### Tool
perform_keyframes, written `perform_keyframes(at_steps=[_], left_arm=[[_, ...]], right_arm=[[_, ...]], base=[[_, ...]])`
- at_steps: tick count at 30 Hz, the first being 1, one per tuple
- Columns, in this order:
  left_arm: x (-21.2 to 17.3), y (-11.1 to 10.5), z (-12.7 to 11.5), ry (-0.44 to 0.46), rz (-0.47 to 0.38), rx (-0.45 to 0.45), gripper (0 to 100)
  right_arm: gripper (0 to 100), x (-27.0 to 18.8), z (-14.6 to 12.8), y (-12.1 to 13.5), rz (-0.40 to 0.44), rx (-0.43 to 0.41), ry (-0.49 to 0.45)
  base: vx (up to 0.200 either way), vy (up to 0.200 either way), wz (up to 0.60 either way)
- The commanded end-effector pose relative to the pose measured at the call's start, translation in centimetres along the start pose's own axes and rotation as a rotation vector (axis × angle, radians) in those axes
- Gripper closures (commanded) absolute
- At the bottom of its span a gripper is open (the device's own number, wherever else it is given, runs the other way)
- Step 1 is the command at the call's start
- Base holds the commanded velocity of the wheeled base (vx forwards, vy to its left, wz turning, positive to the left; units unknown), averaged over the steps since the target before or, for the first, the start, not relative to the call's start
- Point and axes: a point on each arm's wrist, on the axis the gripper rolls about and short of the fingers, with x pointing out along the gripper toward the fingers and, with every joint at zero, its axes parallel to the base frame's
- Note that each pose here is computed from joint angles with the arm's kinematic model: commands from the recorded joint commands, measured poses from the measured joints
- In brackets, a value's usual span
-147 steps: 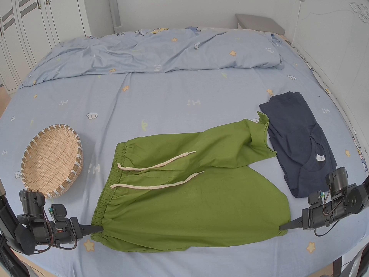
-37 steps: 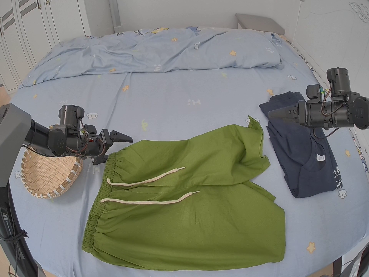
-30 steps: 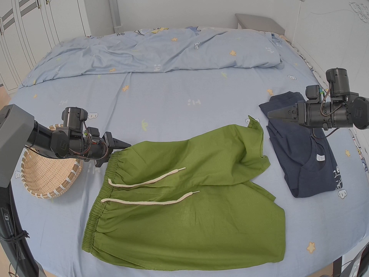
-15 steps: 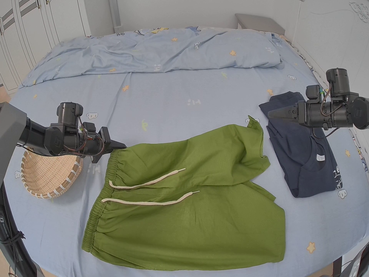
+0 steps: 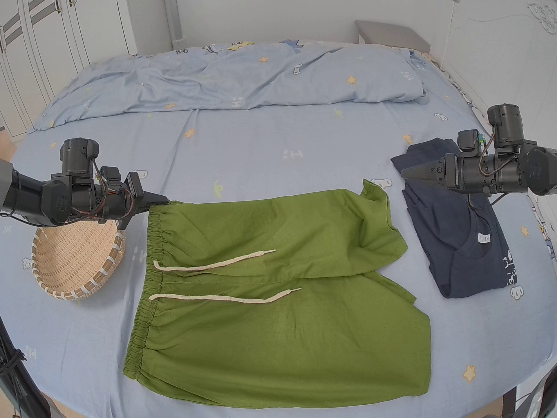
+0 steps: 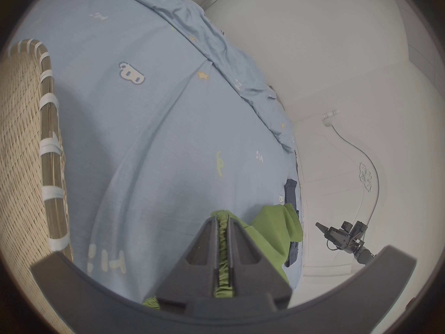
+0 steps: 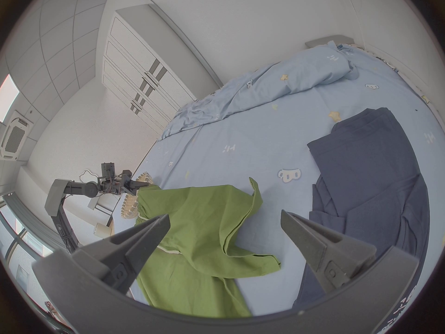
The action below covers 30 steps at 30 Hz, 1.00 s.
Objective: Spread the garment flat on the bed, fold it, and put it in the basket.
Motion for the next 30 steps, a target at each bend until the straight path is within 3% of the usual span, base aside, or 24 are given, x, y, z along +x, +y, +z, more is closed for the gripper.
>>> perform_keyframes(at_steps=[1, 9, 13, 19, 30], left_arm=[[-0.4, -0.2, 0.2, -0.011, -0.002, 0.005, 100], [-0.1, -0.1, -0.5, 0.011, 0.001, 0.027, 100], [-0.2, 0.0, -0.6, 0.014, 0.004, 0.029, 100], [0.1, 0.3, -0.7, 0.019, 0.008, 0.026, 100], [0.1, 0.3, -0.6, 0.014, 0.006, 0.032, 100]], right_arm=[[0, 0.9, -0.3, -0.4, -0.007, 0.005, 0.016], [0, 7.4, -0.6, 0.2, -0.015, -0.058, 0.038], [0, 10.6, -0.9, -1.8, -0.094, -0.060, 0.026], [0, 11.1, -0.2, -4.2, -0.135, -0.050, -0.003], [0, 12.8, -1.0, -3.9, -0.131, -0.055, 0.019]], base=[[0.000, 0.000, 0.00], [0.000, 0.000, 0.00], [0.000, 0.000, 0.00], [0.000, 0.000, 0.00], [0.000, 0.000, 0.00]])
